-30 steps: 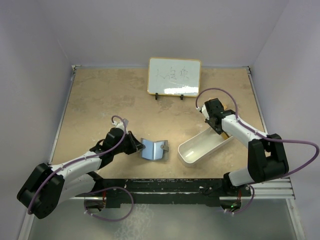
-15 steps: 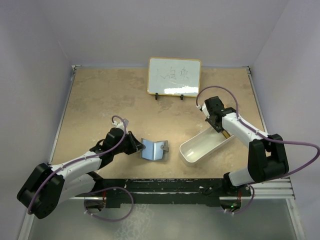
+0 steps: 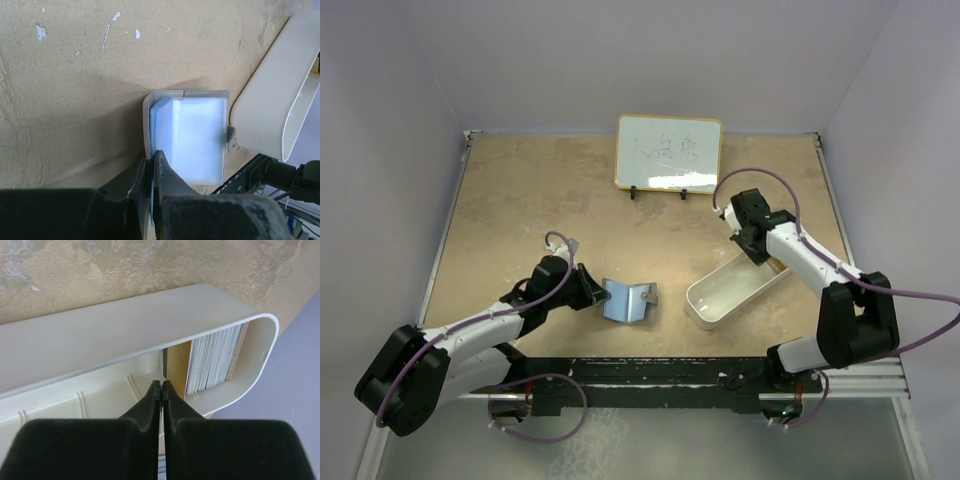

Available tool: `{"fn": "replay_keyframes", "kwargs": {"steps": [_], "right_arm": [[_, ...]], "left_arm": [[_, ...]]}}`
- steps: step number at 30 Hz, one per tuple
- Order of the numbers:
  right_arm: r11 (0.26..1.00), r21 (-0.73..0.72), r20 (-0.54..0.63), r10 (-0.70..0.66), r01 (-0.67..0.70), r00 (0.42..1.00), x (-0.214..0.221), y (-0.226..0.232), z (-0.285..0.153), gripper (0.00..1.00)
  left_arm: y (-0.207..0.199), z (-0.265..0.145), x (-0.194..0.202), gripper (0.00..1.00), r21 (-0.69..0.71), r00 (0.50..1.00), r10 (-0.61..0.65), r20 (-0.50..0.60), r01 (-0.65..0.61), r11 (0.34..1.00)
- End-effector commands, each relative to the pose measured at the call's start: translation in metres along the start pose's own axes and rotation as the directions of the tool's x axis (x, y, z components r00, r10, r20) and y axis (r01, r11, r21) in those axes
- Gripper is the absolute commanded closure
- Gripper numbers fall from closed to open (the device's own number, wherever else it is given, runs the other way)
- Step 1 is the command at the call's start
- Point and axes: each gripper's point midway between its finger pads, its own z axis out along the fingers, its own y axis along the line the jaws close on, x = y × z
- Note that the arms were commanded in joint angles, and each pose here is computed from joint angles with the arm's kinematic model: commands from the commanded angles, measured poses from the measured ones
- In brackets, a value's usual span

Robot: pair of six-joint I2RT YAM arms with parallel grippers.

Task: Put the credit cards into the card holder
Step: Pick up the credit card from the storage box.

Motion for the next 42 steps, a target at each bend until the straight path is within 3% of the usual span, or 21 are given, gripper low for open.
{"fn": "replay_keyframes", "kwargs": {"steps": [1, 16, 20, 24, 27, 30, 34, 37, 42], "right_arm": [[0.997, -0.042, 0.061, 0.066, -0.064, 0.996, -0.009, -0.005, -0.028, 1.00], [0.991, -0.042, 0.117, 0.131, -0.127, 0.985, -0.016, -0.025, -0.077, 1.00], [0.974, 0.020, 0.147, 0.219, -0.224, 0.965, -0.019, -0.045, -0.098, 1.00], [0.957, -0.027, 0.181, 0.290, -0.290, 0.940, -0.032, -0.044, -0.120, 1.00], [0.959, -0.089, 0.272, 0.285, -0.271, 0.919, -0.056, -0.025, -0.136, 1.00], [0.941, -0.186, 0.380, 0.333, -0.282, 0.863, -0.088, -0.003, -0.159, 1.00], [0.845, -0.436, 0.422, 0.496, -0.310, 0.759, -0.131, 0.034, -0.186, 1.00], [0.751, -0.608, 0.396, 0.569, -0.258, 0.721, -0.157, 0.066, -0.201, 1.00], [0.589, -0.777, 0.338, 0.688, -0.221, 0.642, -0.187, 0.106, -0.216, 1.00]], "left_arm": [[-0.012, 0.000, -0.008, 1.00, 0.041, 1.000, 0.027, 0.015, -0.027, 0.999], [-0.006, 0.006, -0.007, 1.00, 0.017, 1.000, 0.018, 0.011, -0.019, 1.000], [-0.003, 0.007, -0.007, 0.92, 0.000, 1.000, 0.016, 0.011, -0.016, 1.000], [-0.001, 0.005, -0.013, 0.87, -0.028, 0.999, 0.021, 0.034, -0.020, 0.999], [-0.005, 0.003, -0.017, 0.94, -0.020, 0.999, 0.015, 0.046, -0.014, 1.000], [-0.011, 0.001, -0.020, 1.00, 0.001, 0.998, -0.002, 0.061, 0.002, 1.000], [-0.022, -0.004, -0.029, 1.00, 0.049, 0.993, -0.035, 0.111, 0.030, 0.998], [-0.024, -0.005, -0.035, 1.00, 0.050, 0.988, -0.055, 0.142, 0.048, 0.998], [-0.024, -0.005, -0.040, 1.00, 0.062, 0.979, -0.104, 0.173, 0.094, 0.994]]}}
